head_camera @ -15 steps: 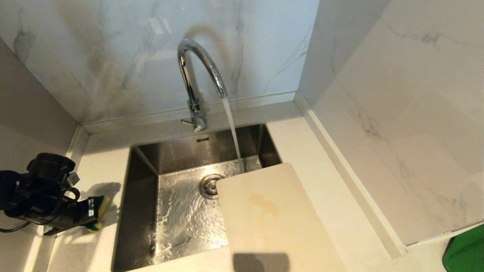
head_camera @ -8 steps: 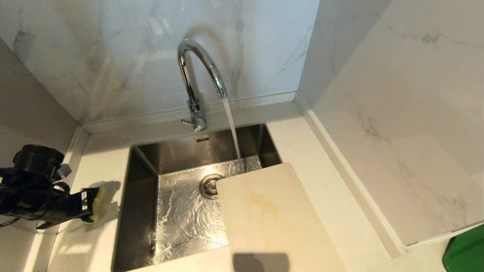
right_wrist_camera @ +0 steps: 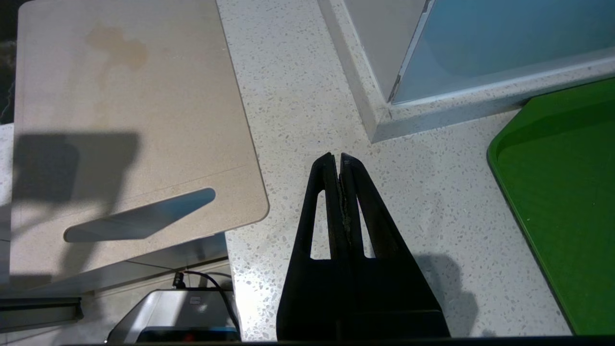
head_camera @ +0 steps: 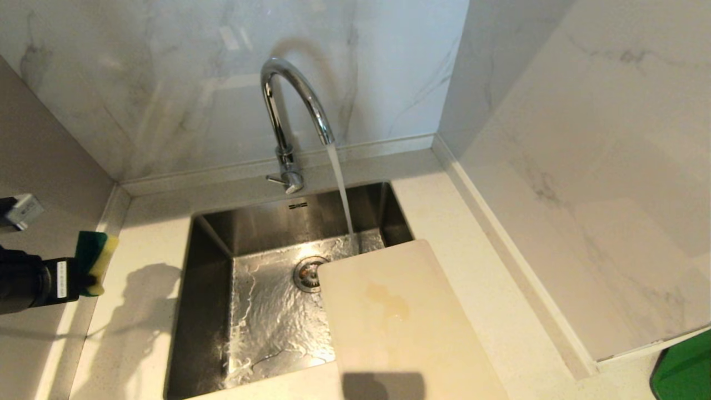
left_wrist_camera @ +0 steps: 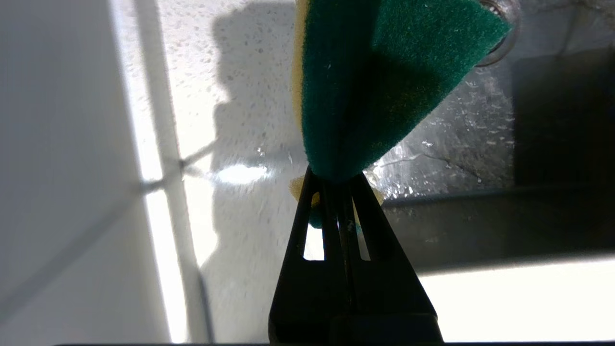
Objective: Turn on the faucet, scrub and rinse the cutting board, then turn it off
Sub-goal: Pick up the cutting board
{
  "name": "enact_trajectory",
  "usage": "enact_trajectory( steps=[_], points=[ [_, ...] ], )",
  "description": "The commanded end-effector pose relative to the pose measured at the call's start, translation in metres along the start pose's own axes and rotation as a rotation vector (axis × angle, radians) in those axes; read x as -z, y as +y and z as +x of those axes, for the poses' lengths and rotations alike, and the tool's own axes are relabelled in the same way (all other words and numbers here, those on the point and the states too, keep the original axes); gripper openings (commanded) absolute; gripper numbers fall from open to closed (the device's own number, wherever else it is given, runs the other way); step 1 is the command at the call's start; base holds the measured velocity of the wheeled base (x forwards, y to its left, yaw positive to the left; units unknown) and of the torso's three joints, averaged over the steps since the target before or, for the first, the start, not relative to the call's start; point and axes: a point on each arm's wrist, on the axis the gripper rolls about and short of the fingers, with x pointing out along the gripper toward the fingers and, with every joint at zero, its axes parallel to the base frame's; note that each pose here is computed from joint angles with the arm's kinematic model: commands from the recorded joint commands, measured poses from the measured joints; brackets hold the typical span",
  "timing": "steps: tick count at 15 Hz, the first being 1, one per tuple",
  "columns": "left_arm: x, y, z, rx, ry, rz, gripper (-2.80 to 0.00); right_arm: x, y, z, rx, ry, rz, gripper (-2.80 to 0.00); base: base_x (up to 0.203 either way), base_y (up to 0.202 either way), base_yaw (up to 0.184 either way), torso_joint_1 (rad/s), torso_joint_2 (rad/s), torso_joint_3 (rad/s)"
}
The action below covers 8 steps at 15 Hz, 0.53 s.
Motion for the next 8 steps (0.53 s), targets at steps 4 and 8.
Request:
enact_trajectory(
  steps=[4, 8],
  points=[
    [0.022, 0.002, -0.095, 0.024, -0.152, 0.004, -2.8, 0.0, 0.0, 0.0, 0.0, 0.002, -0.001, -2.8, 0.0, 0.0, 0.0, 0.0, 0.0, 0.0],
    [0.049, 0.004, -0.154, 0.034, -0.294, 0.014, -2.8, 0.0, 0.0, 0.0, 0.0, 0.002, -0.001, -2.8, 0.0, 0.0, 0.0, 0.0, 0.0, 0.0]
  ],
)
